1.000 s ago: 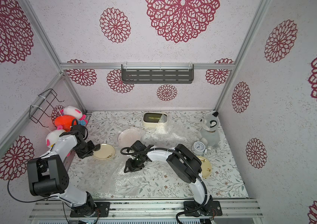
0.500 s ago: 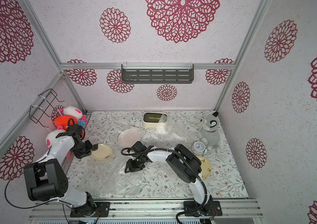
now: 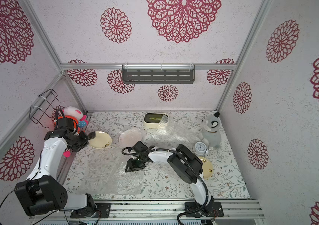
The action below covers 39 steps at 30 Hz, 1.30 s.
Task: Unpack dinner plates from bubble wrap
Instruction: Pick up the plate from the bubble wrap, then place the plate on the plate.
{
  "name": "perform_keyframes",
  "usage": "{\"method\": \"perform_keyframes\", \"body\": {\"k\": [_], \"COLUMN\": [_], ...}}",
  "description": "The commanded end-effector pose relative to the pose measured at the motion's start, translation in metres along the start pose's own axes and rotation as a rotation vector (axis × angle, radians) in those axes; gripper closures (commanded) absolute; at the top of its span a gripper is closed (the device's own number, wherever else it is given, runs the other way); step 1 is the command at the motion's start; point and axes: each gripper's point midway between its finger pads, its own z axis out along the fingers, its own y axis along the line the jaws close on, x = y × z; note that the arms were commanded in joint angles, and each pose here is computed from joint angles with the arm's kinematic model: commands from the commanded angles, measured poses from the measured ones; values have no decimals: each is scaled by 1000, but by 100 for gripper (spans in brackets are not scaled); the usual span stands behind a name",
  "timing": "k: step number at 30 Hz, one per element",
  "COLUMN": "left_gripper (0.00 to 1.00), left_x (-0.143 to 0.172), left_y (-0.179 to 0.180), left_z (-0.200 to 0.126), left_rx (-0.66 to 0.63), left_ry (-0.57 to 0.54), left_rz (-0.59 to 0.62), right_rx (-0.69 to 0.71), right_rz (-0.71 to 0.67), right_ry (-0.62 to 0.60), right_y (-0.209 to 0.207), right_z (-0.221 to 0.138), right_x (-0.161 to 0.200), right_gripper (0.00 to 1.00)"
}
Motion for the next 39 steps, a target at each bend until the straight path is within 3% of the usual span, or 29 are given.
{"method": "perform_keyframes", "body": {"k": [1, 10, 20, 25, 29, 35, 39], "left_gripper": [100, 100, 100, 100, 100, 100, 100], "left_x": [-5, -17, -24, 10, 43, 93, 135], "left_y": [-20, -44, -86, -110, -116, -143, -173], "left_z": [-12, -22, -21, -22, -22, -31, -28], "left_rx": [114, 251, 426, 452, 480, 558, 581], "left_ry": [-25, -81, -20, 59, 128, 211, 277], "left_rz": [-55, -96, -117, 1, 45, 130, 220], "right_rx": [-27, -46, 88, 125, 143, 195, 155], "right_rz": [-37, -77, 15, 87, 126, 169, 118], "right_ry": [-65, -161, -394, -535, -581, -639, -767], "right_y": [27, 55, 21, -2, -15, -27, 3], "right_z": [-28, -76, -180, -237, -261, -287, -326], "right_x": [-19, -31, -51, -54, -49, -36, -41], "right_gripper": [48, 48, 41, 32, 22, 20, 20]}}
